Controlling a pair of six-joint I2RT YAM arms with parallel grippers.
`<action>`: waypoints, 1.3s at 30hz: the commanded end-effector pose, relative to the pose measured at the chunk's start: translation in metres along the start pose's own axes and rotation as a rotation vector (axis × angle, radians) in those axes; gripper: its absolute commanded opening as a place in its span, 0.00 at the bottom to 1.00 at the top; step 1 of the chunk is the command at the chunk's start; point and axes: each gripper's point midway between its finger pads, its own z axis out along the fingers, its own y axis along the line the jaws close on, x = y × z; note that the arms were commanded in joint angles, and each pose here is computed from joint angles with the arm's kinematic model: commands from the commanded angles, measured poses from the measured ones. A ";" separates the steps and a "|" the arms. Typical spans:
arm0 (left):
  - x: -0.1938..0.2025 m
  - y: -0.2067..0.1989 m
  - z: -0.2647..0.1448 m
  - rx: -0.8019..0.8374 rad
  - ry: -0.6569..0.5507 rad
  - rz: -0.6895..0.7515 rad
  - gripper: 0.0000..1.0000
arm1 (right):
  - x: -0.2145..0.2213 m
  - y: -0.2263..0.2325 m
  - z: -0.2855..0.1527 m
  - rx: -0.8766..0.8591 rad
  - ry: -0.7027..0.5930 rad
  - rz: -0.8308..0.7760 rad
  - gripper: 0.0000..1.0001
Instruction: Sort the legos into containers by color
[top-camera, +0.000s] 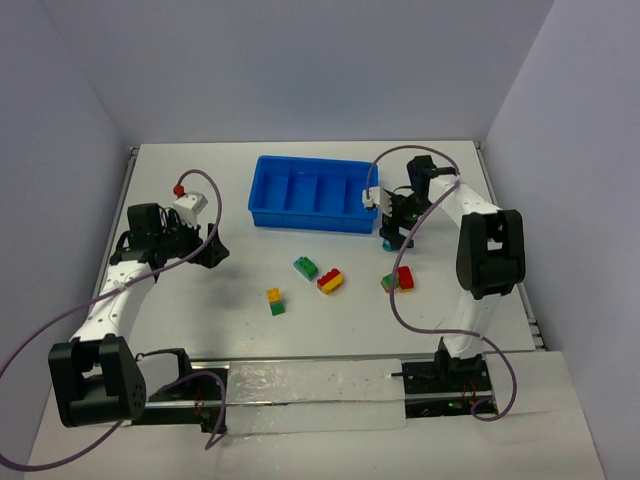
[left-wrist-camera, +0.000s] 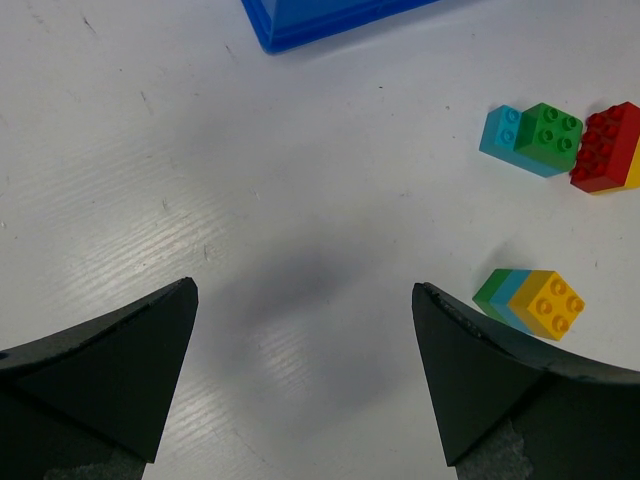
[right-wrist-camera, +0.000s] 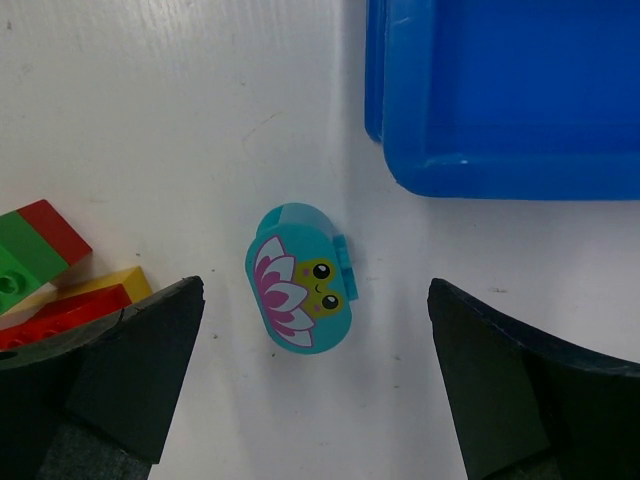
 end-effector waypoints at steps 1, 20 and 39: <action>-0.022 0.007 -0.001 -0.019 -0.055 0.053 0.99 | 0.012 0.002 0.015 -0.021 0.036 -0.042 1.00; -0.022 0.013 0.002 -0.039 -0.055 0.062 0.99 | 0.032 0.009 0.031 -0.013 0.107 -0.095 0.67; -0.036 0.022 0.006 -0.075 -0.106 0.040 0.99 | -0.091 -0.005 -0.095 0.262 -0.212 0.147 0.00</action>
